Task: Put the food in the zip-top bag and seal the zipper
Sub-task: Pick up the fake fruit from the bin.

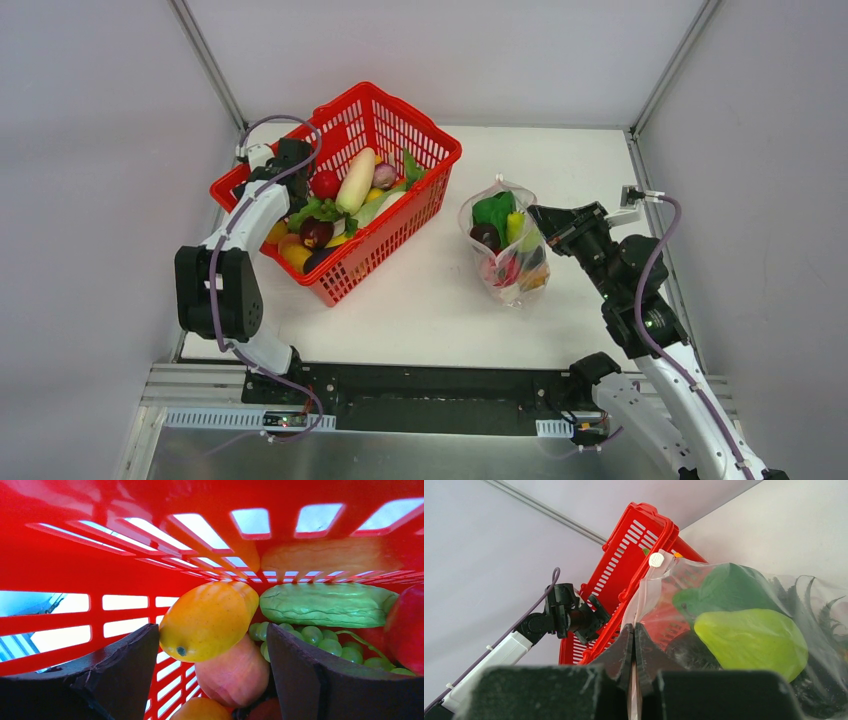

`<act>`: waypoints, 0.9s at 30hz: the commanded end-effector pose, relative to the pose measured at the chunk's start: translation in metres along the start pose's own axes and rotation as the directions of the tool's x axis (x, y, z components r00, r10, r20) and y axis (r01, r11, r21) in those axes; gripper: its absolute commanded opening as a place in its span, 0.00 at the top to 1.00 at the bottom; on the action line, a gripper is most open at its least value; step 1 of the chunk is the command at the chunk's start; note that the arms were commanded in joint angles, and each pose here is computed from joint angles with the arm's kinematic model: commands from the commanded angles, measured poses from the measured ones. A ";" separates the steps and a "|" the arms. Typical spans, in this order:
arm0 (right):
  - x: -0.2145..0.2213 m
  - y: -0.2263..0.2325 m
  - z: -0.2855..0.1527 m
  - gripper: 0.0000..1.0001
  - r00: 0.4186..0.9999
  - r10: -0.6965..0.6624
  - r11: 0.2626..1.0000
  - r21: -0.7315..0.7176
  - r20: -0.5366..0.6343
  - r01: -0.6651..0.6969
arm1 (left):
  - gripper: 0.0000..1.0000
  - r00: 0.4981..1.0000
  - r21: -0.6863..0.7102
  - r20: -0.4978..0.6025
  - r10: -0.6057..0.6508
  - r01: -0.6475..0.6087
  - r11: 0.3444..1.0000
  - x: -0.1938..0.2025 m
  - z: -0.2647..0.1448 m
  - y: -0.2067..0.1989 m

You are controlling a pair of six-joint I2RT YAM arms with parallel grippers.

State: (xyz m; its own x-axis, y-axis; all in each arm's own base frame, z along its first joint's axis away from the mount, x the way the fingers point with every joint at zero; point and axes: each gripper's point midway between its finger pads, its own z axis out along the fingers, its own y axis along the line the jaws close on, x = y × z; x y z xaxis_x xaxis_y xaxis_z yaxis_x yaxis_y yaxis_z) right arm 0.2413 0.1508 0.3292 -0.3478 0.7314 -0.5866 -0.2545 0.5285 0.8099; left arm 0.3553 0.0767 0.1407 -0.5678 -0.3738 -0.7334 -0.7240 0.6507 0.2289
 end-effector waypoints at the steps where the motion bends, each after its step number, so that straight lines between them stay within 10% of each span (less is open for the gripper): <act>1: -0.022 0.029 -0.007 1.00 0.998 -0.014 0.997 -0.079 0.064 0.019 | 0.22 0.999 -0.003 -0.034 -0.010 0.010 1.000 0.010 0.009 -0.001; 17: -0.020 0.026 -0.005 1.00 0.998 -0.012 0.997 -0.071 0.059 0.017 | 0.06 0.992 0.081 -0.089 -0.087 0.094 0.992 0.024 -0.007 -0.003; 27: -0.017 0.024 -0.002 1.00 0.999 -0.019 0.998 -0.061 0.041 0.021 | 0.14 0.983 0.060 -0.176 -0.048 0.059 0.996 0.045 0.015 -0.022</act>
State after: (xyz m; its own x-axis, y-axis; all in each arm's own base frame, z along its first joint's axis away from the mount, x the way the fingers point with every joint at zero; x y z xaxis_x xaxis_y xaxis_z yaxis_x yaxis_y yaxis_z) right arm 0.2423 0.1513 0.3273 -0.3519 0.7293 -0.5868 -0.2495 0.5312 0.8097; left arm 0.3545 0.0602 0.1089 -0.5763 -0.4626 -0.6737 -0.7246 0.6705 0.1595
